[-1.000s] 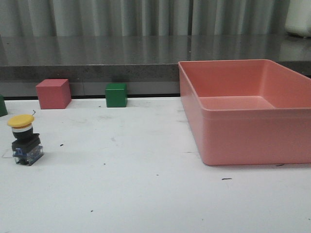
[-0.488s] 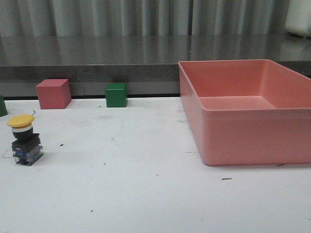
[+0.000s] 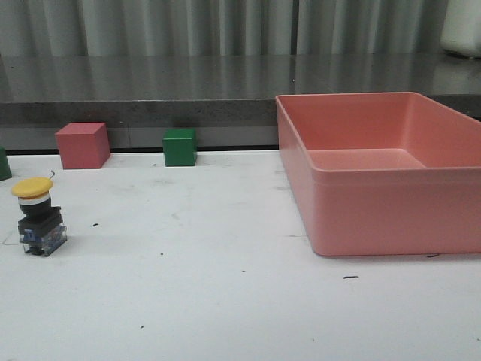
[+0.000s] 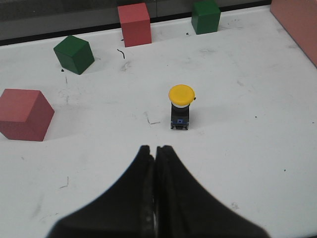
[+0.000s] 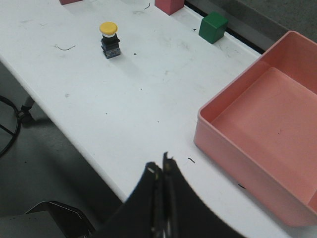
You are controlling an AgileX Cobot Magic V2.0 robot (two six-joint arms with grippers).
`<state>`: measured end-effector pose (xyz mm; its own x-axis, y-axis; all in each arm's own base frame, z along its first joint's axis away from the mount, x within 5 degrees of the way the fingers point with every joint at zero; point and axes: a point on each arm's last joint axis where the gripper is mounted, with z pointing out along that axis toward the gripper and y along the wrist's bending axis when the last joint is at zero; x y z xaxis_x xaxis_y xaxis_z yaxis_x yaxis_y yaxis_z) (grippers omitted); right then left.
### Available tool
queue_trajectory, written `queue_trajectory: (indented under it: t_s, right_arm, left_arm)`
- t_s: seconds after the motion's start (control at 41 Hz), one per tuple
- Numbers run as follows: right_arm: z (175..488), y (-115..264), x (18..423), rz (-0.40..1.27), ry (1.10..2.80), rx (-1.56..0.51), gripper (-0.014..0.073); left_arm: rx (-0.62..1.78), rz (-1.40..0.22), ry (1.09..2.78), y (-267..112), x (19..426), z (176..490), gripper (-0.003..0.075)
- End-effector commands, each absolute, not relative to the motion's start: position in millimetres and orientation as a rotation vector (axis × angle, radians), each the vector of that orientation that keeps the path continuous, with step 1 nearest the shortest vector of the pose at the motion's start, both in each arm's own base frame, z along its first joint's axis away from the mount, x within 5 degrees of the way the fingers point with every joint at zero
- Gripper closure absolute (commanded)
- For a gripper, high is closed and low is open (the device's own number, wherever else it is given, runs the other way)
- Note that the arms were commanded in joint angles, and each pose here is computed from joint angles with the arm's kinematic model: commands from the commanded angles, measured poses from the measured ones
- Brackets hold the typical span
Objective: Place and stand button with both arms
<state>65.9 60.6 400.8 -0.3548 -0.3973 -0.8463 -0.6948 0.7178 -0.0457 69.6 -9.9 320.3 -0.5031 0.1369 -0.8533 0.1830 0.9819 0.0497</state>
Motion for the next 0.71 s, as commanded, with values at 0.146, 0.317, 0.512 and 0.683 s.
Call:
queue_trajectory:
  t_s: [0.146, 0.317, 0.512, 0.683]
  right_arm:
    - [412.6, 60.6, 67.7, 0.406, 1.904, -0.805, 0.0713]
    - [412.6, 60.6, 67.7, 0.406, 1.904, -0.805, 0.0713]
    - [412.6, 60.6, 67.7, 0.406, 1.904, -0.805, 0.0713]
    - [412.6, 60.6, 67.7, 0.406, 1.904, -0.805, 0.0713]
  left_arm:
    - [0.207, -0.078, 2.019, -10.8, 71.3, 335.5, 0.0740]
    - [0.207, -0.079, 2.012, -10.6, 70.7, 334.9, 0.0740]
    - [0.133, -0.137, 1.909, -9.4, 61.1, 322.3, 0.0740]
    - [0.016, -0.181, 1.718, -7.8, 58.4, 289.1, 0.0740]
